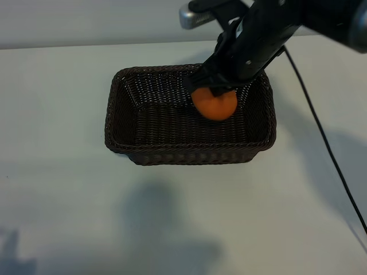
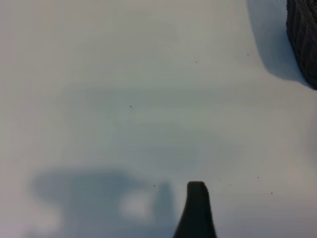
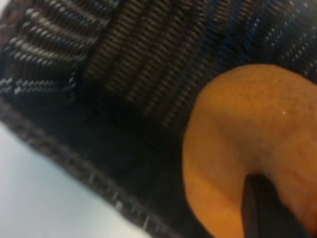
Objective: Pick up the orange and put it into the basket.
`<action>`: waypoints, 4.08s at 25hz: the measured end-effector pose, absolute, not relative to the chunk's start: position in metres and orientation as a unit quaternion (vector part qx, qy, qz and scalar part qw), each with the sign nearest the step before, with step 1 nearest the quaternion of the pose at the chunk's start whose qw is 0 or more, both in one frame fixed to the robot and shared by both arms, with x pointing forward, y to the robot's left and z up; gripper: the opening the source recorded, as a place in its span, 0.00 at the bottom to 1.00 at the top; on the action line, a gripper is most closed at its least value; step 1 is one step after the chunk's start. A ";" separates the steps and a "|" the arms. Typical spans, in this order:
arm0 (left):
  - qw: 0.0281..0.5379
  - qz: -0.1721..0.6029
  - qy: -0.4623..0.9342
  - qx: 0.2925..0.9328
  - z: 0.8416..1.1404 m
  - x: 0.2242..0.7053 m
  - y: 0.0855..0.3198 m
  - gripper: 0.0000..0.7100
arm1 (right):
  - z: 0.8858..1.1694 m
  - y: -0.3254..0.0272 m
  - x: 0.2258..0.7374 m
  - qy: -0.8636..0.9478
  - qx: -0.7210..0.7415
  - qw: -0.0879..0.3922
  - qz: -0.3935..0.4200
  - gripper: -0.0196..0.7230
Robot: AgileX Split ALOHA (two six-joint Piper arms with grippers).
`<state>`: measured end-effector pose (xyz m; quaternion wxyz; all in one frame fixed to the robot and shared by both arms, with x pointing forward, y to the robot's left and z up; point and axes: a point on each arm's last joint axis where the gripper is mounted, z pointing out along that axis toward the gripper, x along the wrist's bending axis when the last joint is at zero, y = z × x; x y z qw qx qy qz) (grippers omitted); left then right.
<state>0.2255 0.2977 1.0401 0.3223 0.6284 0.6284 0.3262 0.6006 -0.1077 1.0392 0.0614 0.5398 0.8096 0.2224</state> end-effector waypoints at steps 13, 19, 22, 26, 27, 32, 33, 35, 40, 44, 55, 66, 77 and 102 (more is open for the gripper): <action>0.322 0.326 0.628 0.628 1.040 0.225 0.298 0.83 | 0.976 -0.097 0.622 0.831 0.525 0.045 0.180 0.12; 0.323 0.326 0.627 0.630 1.040 0.225 0.298 0.83 | 0.975 -0.098 0.621 0.834 0.521 0.041 0.175 0.19; 0.325 0.323 0.623 0.634 1.040 0.225 0.298 0.83 | 0.975 -0.098 0.620 0.835 0.521 0.037 0.170 0.38; 0.328 0.321 0.620 0.637 1.040 0.225 0.298 0.83 | 0.976 -0.098 0.620 0.833 0.524 0.036 0.173 0.76; 0.328 0.321 0.620 0.637 1.040 0.225 0.298 0.83 | 0.976 -0.098 0.619 0.832 0.525 0.034 0.174 0.85; 0.328 0.321 0.620 0.637 1.040 0.225 0.298 0.83 | 0.989 -0.098 0.617 0.828 0.526 0.038 0.189 0.97; 0.328 0.321 0.620 0.637 1.040 0.225 0.298 0.83 | 0.995 -0.099 0.616 0.828 0.525 0.043 0.194 0.97; 0.328 0.321 0.620 0.637 1.040 0.225 0.298 0.83 | 1.008 -0.101 0.616 0.828 0.522 0.056 0.198 0.95; 0.328 0.321 0.620 0.637 1.040 0.225 0.298 0.83 | 1.055 -0.117 0.626 0.808 0.538 0.116 0.211 0.87; 0.328 0.321 0.620 0.637 1.040 0.225 0.298 0.83 | 1.077 -0.154 0.641 0.783 0.571 0.137 0.203 0.84; 0.327 0.321 0.619 0.637 1.040 0.225 0.298 0.83 | 1.084 -0.299 0.663 0.696 0.681 0.168 0.155 0.83; 0.327 0.322 0.618 0.639 1.040 0.225 0.298 0.83 | 1.084 -0.372 0.656 0.647 0.730 0.177 0.132 0.83; 0.327 0.321 0.618 0.638 1.040 0.225 0.298 0.83 | 1.145 -0.383 0.610 0.621 0.740 0.206 0.153 0.83; 0.327 0.321 0.619 0.638 1.040 0.225 0.298 0.83 | 1.294 -0.337 0.410 0.561 0.673 0.382 0.294 0.83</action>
